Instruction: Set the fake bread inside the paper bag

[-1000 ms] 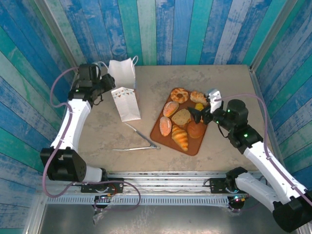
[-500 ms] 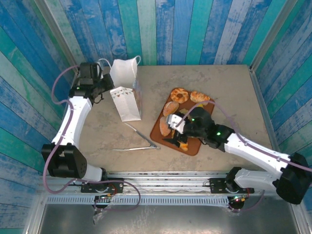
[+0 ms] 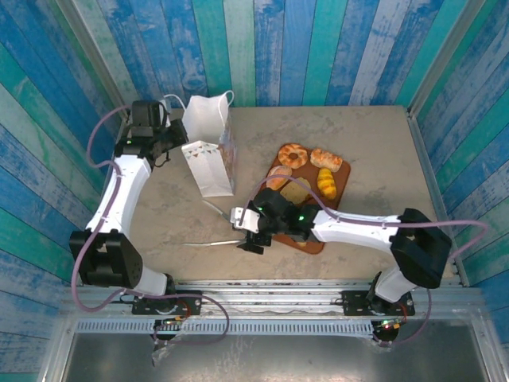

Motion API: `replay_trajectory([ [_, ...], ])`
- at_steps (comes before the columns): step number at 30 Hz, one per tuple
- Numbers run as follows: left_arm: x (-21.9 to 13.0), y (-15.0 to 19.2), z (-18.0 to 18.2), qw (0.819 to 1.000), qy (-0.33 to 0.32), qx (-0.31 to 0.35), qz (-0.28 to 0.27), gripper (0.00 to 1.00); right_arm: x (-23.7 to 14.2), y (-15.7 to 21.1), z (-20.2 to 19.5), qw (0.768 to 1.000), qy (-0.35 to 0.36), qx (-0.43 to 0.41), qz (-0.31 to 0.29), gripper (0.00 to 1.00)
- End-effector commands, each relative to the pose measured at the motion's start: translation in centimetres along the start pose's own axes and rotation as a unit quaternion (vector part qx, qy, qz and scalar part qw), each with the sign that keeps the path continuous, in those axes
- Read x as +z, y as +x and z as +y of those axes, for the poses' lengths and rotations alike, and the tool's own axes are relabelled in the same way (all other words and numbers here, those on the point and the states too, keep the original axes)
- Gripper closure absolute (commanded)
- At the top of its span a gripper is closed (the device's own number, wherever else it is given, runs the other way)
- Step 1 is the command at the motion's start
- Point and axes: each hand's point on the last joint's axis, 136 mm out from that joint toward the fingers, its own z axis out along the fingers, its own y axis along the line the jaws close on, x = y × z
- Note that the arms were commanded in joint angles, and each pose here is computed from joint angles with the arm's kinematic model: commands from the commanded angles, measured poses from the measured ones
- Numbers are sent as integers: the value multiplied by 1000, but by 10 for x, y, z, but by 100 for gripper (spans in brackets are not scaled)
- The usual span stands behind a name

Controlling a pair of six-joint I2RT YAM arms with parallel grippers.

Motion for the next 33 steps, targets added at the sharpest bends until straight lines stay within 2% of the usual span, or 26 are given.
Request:
replay_trajectory([
  [1,6,-10,-6,1000,14,6,-7,93,19,4,-5,999,18,5,31,0],
  [11,5,-10,-7,1000,16,9,-9,93,61,32,0,995,2,9,104,0],
  [23,4,-10,-10,1000,26,9,-10,93,80,36,-2,990,-12,49,134,0],
  [33,4,-9,-11,1000,27,10,-10,93,91,50,1,979,-42,76,183,0],
])
